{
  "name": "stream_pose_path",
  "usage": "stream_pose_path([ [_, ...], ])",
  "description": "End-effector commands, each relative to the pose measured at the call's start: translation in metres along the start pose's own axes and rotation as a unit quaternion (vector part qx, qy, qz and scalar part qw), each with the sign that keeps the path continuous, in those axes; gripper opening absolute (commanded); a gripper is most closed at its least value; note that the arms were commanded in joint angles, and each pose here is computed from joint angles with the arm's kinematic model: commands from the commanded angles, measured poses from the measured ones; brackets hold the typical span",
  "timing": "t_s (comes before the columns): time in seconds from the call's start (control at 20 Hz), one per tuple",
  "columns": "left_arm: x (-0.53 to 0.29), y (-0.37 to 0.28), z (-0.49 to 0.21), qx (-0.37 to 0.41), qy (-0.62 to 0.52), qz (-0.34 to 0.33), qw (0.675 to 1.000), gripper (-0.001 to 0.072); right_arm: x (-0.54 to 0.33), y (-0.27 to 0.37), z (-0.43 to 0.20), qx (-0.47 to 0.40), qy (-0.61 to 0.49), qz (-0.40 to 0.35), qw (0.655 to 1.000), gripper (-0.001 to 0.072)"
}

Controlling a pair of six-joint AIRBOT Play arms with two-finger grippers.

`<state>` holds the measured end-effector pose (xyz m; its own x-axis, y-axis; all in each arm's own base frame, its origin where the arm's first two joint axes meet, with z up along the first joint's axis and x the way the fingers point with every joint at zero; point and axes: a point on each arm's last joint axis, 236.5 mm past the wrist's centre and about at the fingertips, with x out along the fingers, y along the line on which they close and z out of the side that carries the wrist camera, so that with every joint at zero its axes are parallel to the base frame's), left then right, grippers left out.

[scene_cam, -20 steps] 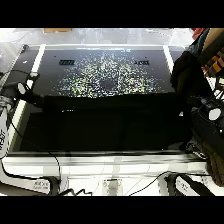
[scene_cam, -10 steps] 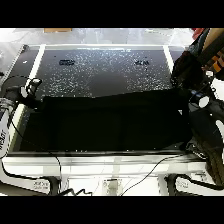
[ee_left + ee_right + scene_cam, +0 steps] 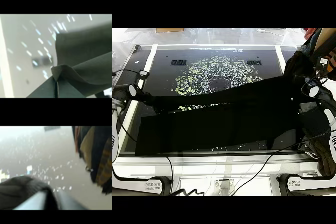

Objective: Fold the clothes and pants, and hang the long-sleeved shirts on hangers.

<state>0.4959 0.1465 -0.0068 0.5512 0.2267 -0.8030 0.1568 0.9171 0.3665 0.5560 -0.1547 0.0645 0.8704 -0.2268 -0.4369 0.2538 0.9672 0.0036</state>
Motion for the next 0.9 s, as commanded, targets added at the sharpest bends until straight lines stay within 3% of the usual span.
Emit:
stream_pose_path([
  [0.0, -0.032, 0.027, 0.049, -0.002, -0.098, 0.05, 0.994, 0.001, 0.002, 0.0, 0.005, 0.0, -0.009, -0.001, 1.0, 0.0355],
  [0.2, -0.057, 0.036, 0.053, -0.006, -0.108, 0.06, 0.992, 0.0009, 0.002, 0.001, 0.001, 0.0, -0.001, 0.0, 1.0, 0.0355],
  [0.5, -0.014, 0.007, -0.072, -0.035, 0.079, -0.015, 0.996, 0.0013, 0.001, 0.004, -0.017, -0.001, 0.037, 0.007, 0.999, 0.0353],
  [0.55, -0.01, 0.004, -0.086, -0.039, 0.099, -0.023, 0.994, 0.0093, 0.0, 0.004, -0.022, -0.002, 0.048, 0.009, 0.999, 0.0353],
  [0.6, -0.008, 0.001, -0.093, -0.044, 0.111, -0.029, 0.992, 0.0419, 0.0, 0.005, -0.026, -0.003, 0.058, 0.01, 0.998, 0.0353],
  [0.65, -0.007, 0.002, -0.093, -0.064, 0.11, -0.025, 0.992, 0.0667, -0.001, 0.005, -0.03, -0.004, 0.065, 0.011, 0.998, 0.0353],
  [0.85, -0.012, 0.019, -0.066, -0.172, 0.053, 0.01, 0.984, 0.0679, -0.003, 0.006, -0.041, -0.004, 0.091, 0.014, 0.996, 0.0352],
])
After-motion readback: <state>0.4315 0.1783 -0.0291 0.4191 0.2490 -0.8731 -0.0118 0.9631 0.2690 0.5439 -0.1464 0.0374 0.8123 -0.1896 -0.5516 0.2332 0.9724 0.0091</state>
